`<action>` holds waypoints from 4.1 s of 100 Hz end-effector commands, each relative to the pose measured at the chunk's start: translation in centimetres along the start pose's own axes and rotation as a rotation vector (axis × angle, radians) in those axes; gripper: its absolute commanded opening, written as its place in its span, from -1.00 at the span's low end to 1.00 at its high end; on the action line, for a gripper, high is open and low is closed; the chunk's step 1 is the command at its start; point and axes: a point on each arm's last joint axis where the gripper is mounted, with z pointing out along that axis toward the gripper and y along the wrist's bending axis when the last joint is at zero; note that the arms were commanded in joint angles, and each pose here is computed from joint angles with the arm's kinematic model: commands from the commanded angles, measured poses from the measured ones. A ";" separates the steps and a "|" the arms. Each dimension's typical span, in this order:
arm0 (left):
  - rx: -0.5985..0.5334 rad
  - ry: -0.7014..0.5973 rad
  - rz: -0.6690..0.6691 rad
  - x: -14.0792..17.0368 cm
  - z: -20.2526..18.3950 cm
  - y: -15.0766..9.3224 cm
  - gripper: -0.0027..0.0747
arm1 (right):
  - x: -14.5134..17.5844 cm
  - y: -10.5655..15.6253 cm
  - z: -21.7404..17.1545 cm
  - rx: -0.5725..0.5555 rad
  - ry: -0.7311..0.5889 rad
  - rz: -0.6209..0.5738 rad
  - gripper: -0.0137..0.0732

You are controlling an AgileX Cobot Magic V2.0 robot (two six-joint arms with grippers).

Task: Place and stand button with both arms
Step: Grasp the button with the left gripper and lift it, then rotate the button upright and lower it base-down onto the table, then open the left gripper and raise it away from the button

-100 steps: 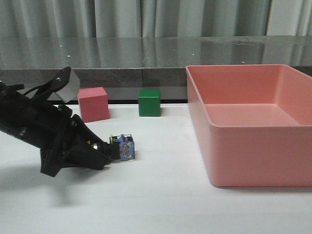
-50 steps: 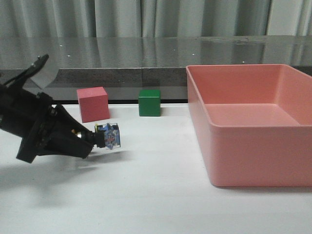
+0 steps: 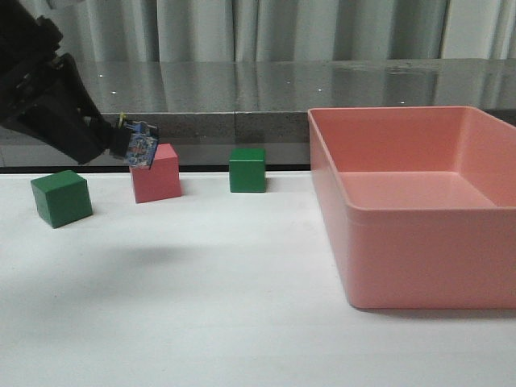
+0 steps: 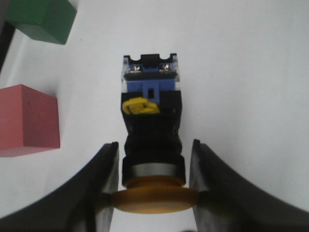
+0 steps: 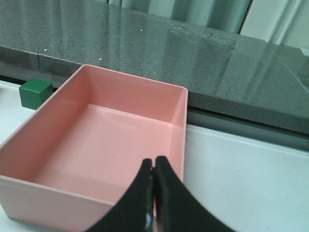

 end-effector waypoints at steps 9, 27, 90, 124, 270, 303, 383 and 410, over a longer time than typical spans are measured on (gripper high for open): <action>-0.067 0.209 0.087 -4.2 -2.9 -0.5 -0.98 | -1.3 -0.4 -0.2 0.036 -0.081 0.007 -0.83; -0.118 0.438 0.174 -5.9 -2.9 -1.4 -0.98 | -1.3 -0.4 -0.2 0.036 -0.081 0.007 -0.83; -0.030 0.838 0.457 -8.8 7.3 -2.5 -0.98 | -1.3 -0.4 -0.2 0.035 -0.080 0.007 -0.83; -0.008 0.856 0.473 -8.7 8.6 -2.7 -0.98 | -1.3 -0.4 -0.2 0.035 -0.080 0.007 -0.83; 0.069 0.860 0.445 -7.9 11.1 -3.1 -0.32 | -1.3 -0.4 -0.2 0.035 -0.080 0.007 -0.83; 0.047 0.864 0.437 -8.0 10.7 -3.0 0.49 | -1.3 -0.4 -0.2 0.035 -0.080 0.007 -0.83; -0.173 0.706 0.372 -10.2 -0.2 -2.3 0.36 | -1.3 -0.4 -0.2 0.035 -0.080 0.007 -0.83; -0.394 0.577 0.085 -10.1 -7.3 -2.5 -0.84 | -1.3 -0.4 -0.2 0.036 -0.081 0.007 -0.83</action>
